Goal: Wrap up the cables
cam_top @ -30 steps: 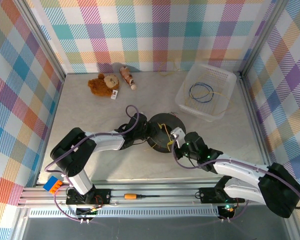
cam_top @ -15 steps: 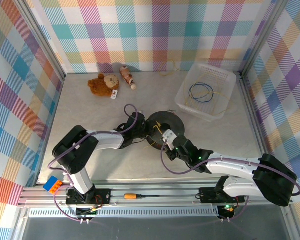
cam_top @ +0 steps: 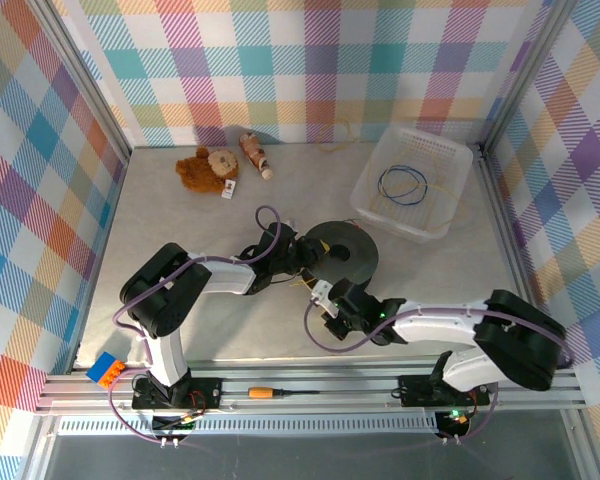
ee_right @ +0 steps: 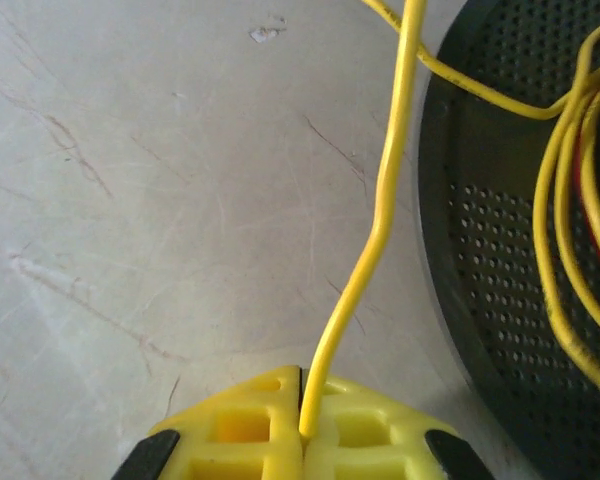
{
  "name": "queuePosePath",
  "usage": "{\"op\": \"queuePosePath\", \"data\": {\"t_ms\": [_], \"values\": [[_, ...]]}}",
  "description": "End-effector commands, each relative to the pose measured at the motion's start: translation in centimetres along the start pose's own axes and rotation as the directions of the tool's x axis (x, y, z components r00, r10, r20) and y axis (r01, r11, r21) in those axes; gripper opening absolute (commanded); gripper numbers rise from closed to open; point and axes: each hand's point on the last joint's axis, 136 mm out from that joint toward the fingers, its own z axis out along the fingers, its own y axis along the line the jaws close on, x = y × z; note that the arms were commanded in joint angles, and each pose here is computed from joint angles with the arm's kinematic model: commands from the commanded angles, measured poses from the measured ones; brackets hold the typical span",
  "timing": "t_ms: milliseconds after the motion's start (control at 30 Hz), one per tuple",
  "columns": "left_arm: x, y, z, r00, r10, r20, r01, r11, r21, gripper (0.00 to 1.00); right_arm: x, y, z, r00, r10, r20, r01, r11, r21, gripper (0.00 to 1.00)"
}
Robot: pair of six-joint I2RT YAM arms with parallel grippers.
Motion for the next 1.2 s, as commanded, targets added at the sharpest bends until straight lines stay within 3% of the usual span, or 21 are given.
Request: {"op": "queuePosePath", "data": {"t_ms": [0, 467, 633, 867, 1167], "values": [[0.7, 11.0, -0.6, 0.996, -0.074, 0.046, 0.086, 0.93, -0.356, 0.0, 1.2, 2.5, 0.9, 0.99, 0.052, -0.128, -0.066, 0.992, -0.106, 0.0], [1.1, 11.1, -0.9, 0.993, -0.098, 0.065, 0.115, 0.926, -0.359, 0.02, 4.1, -1.4, 1.0, 0.88, 0.418, -0.226, -0.402, 0.908, 0.117, 0.0], [0.8, 10.1, -0.8, 0.994, -0.096, 0.058, 0.11, 0.937, -0.332, 0.23, 4.3, -1.2, 1.1, 0.885, 0.41, -0.221, -0.398, 0.912, 0.099, 0.0], [0.0, 9.3, -2.1, 0.994, -0.083, 0.074, 0.102, 0.942, -0.32, 0.4, 4.8, -2.1, 0.8, 0.858, 0.457, -0.234, -0.434, 0.889, 0.142, 0.0], [0.0, 7.7, -3.0, 0.996, -0.078, 0.053, 0.089, 0.957, -0.277, 0.68, 5.3, -2.6, 1.2, 0.828, 0.492, -0.267, -0.46, 0.87, 0.176, 0.0]]}}
